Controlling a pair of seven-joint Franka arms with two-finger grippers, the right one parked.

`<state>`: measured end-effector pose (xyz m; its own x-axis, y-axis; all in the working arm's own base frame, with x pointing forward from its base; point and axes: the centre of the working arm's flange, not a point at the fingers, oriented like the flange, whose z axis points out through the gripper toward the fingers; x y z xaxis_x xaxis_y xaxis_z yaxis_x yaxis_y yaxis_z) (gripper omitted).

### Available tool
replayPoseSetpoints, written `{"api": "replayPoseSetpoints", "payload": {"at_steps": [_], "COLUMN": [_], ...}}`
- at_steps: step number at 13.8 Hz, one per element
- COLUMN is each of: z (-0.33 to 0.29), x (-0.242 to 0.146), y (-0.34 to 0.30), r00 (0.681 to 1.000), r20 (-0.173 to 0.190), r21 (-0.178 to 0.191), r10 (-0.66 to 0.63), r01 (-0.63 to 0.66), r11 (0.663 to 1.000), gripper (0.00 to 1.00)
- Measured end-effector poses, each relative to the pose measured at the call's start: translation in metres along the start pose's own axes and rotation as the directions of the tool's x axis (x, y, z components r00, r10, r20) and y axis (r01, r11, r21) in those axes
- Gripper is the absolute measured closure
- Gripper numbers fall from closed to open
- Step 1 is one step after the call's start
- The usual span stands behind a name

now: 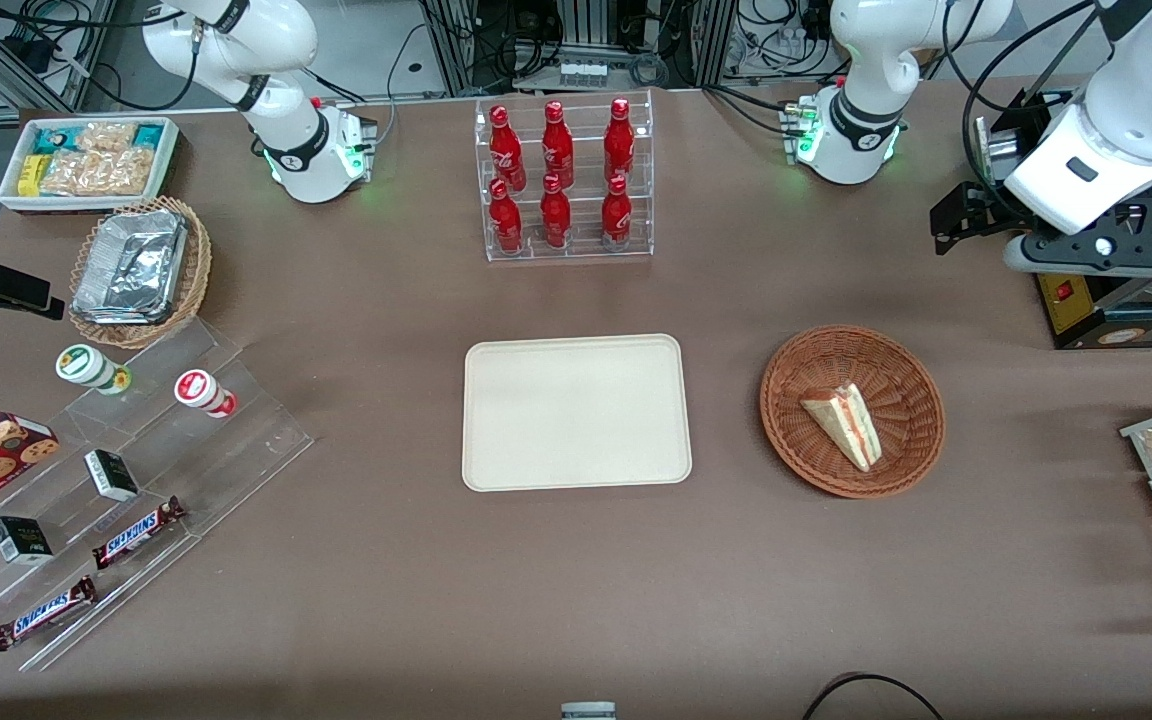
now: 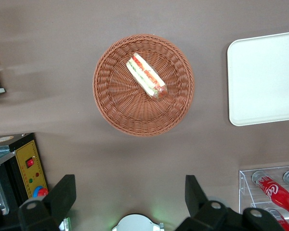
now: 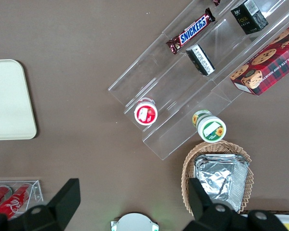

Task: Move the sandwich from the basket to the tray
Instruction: 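Lower the open left gripper over the wrapped sandwich in the basket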

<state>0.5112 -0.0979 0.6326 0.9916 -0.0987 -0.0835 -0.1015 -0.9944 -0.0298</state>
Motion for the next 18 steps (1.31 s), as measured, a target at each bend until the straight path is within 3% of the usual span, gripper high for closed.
{"api": "replayPoseSetpoints", "payload": {"at_steps": [2,4,6,8,12,14,16,18], "z": [0.001,0.015,0.05,0.094,0.166,0.199,0.229,0.246], "x": [0.001,0.008,0.023,0.035,0.042,0.041,0.036,0.033], "y": [0.0,0.0,0.0,0.002,0.008,0.009,0.01,0.012], "r00": [1.0,1.0,0.999,0.999,1.0,0.999,0.995,0.982], "r20": [0.003,0.03,0.05,0.044,-0.003,-0.047,-0.086,-0.102], "r21": [0.0,-0.001,0.002,0.0,-0.006,-0.01,-0.02,-0.035], "r10": [0.001,0.002,0.003,0.007,0.017,0.012,-0.056,-0.16], "r01": [-0.001,-0.002,-0.003,-0.007,-0.017,-0.012,0.055,0.157], "r11": [1.0,1.0,1.0,1.0,1.0,1.0,0.998,0.987], "gripper": [0.0,0.0,0.0,0.0,0.0,0.0,0.0,0.0]}}
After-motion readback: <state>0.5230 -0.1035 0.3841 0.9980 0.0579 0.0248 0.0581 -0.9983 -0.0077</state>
